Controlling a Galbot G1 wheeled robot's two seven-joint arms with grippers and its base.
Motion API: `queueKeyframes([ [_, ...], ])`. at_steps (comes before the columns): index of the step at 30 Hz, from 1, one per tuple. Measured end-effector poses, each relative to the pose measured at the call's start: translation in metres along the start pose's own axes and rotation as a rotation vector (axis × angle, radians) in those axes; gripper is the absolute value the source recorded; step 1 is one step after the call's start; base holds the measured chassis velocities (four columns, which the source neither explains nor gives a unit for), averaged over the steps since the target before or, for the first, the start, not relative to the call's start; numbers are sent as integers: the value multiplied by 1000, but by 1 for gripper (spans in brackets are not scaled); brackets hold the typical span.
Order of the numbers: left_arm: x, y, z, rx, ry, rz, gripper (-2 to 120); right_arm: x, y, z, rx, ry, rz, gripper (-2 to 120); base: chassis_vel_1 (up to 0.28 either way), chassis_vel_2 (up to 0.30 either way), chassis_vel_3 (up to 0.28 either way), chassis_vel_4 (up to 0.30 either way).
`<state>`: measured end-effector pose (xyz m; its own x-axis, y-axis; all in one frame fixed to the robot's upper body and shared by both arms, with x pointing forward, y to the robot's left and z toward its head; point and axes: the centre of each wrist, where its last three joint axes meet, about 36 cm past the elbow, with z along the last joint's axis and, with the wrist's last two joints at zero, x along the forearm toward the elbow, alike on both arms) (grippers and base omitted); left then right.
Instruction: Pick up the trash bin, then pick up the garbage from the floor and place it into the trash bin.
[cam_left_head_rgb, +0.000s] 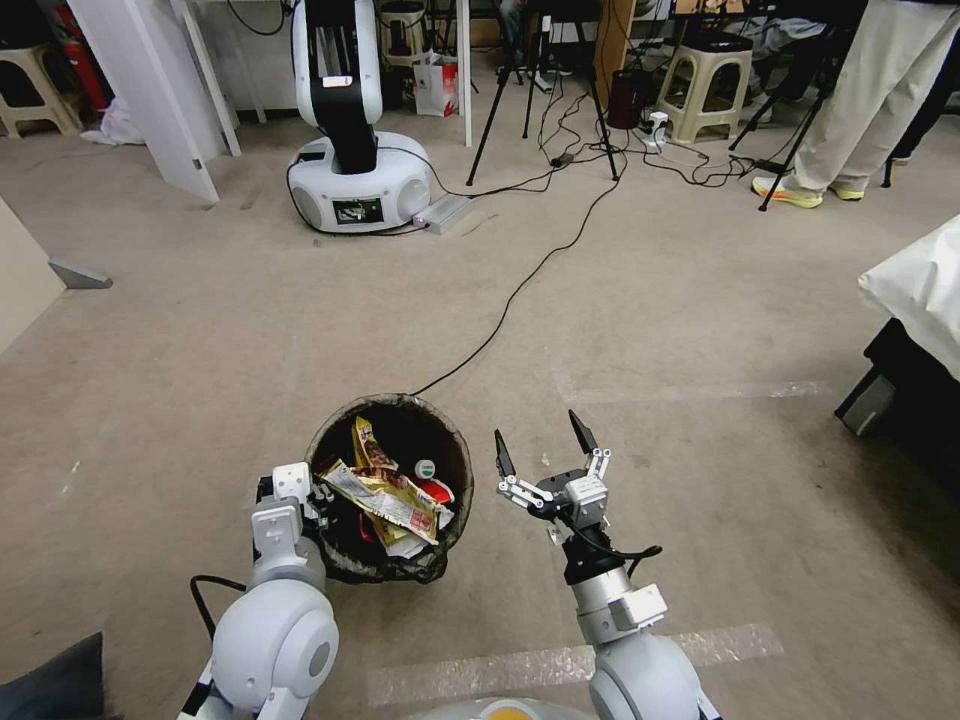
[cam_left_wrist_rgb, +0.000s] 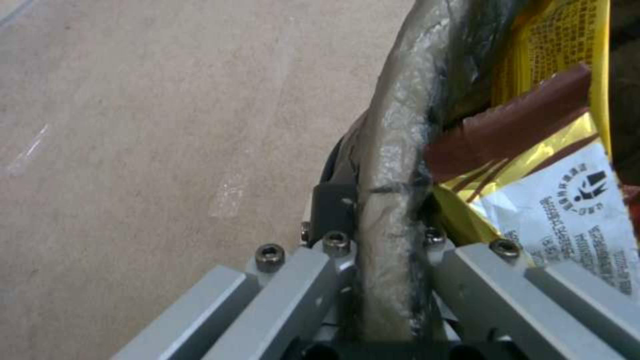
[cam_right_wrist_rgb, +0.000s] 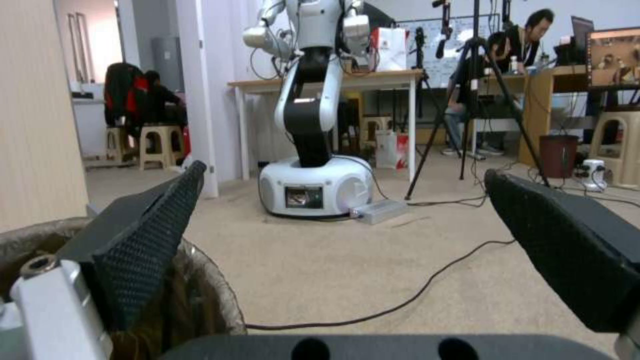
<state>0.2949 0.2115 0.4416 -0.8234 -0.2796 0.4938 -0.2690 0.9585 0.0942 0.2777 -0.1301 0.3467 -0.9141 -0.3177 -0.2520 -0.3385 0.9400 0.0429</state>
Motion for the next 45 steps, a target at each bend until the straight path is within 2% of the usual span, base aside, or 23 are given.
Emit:
queueKeyframes([
  [18,0,0,0,-2,0,2,0,0,0,0,0,0,0,100,0,0,0,0],
  [19,0,1,0,-9,0,32,0,0,0,0,0,0,0,100,0,0,0,0],
  [22,1,2,-1,-15,-1,61,0,0,0,0,0,0,0,100,0,0,0,0],
  [23,3,3,-3,-25,-5,107,0,0,0,0,0,0,0,100,0,0,0,0],
  [24,3,3,-3,-25,-5,107,0,0,0,0,0,0,0,100,0,0,0,0],
  [27,10,5,-8,-46,-8,263,0,0,0,0,0,0,0,100,0,0,0,0],
  [28,10,5,-8,-46,-8,263,0,0,0,0,0,0,0,100,0,0,0,0],
  [30,14,6,-11,-59,-8,344,0,0,0,0,0,0,0,100,0,0,0,0],
  [41,14,7,-12,-59,6,368,0,0,0,0,0,0,0,100,0,0,0,0],
  [45,12,10,-16,-34,94,460,0,0,0,0,0,0,0,100,0,0,0,0],
])
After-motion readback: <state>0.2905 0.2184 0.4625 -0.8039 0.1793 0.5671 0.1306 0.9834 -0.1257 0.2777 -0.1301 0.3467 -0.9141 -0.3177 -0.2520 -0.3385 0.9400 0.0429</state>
